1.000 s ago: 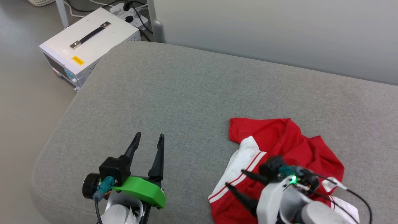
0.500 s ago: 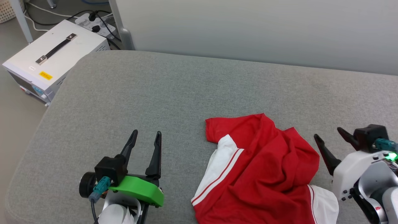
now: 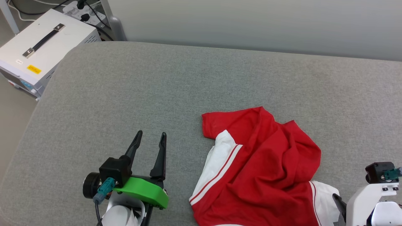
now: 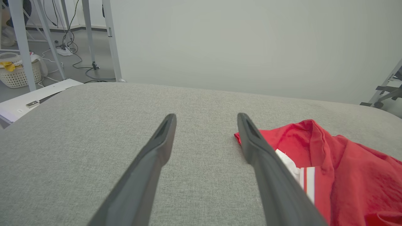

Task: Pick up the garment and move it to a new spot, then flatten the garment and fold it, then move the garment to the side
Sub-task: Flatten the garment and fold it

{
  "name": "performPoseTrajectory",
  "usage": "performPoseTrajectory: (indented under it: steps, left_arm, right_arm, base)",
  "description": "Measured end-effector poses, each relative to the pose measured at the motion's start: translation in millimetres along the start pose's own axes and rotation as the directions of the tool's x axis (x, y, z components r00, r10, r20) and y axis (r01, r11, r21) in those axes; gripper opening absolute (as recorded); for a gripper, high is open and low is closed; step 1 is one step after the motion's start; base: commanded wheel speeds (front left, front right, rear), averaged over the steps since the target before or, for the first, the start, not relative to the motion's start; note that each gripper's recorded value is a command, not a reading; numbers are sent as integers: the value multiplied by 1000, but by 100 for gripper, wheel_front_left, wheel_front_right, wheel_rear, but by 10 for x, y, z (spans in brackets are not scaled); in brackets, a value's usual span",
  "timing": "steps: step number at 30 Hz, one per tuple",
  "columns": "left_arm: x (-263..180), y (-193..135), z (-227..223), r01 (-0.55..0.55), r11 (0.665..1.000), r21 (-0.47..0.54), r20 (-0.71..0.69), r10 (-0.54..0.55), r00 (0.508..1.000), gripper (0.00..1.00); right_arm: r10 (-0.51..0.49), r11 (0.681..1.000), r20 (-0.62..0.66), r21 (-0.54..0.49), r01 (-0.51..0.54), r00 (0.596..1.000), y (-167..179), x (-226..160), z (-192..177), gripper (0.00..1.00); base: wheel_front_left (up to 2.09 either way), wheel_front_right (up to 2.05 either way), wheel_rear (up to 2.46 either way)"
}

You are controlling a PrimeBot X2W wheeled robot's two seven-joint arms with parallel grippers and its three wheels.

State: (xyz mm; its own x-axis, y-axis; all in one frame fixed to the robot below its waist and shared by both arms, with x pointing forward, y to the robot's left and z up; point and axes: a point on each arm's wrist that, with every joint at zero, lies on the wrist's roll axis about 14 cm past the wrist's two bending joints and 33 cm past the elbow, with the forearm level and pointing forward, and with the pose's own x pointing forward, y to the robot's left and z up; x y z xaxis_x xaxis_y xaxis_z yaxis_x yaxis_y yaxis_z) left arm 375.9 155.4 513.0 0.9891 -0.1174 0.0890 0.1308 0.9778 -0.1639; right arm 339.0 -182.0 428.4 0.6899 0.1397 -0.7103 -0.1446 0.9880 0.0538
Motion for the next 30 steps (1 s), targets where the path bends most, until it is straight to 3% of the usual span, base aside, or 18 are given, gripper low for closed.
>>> performPoseTrajectory:
  steps: [14, 15, 16, 23, 27, 30]
  left_arm:
    - [146, 100, -172, -17, 1000, 4, -47, 17, 999, 100]
    - [154, 112, -191, -20, 1000, 5, -52, 20, 998, 100]
    - [161, 122, -201, -22, 1000, 6, -55, 22, 998, 100]
    - [193, 175, -264, -34, 999, 8, -71, 35, 997, 100]
    - [218, 153, -277, -26, 1000, 6, -74, 27, 997, 100]
    - [244, 135, -278, -19, 1000, 5, -73, 20, 997, 100]
  right_arm:
    - [59, 998, -237, 19, -56, 970, 72, 379, -418, 100]
    - [62, 998, -249, 16, -60, 967, 69, 411, -437, 17]
    - [65, 998, -251, 14, -63, 966, 73, 436, -437, 0]
    - [31, 998, -190, -43, -40, 981, -82, 566, -195, 0]
    - [-80, 994, -127, -84, 69, 989, -530, 554, 104, 0]
    - [-191, 976, -133, -133, 174, 972, -961, 501, 196, 0]
  base:
    - [0, 0, 0]
    - [0, 0, 0]
    - [0, 0, 0]
    - [0, 0, 0]
    - [0, 0, 0]
    - [0, 0, 0]
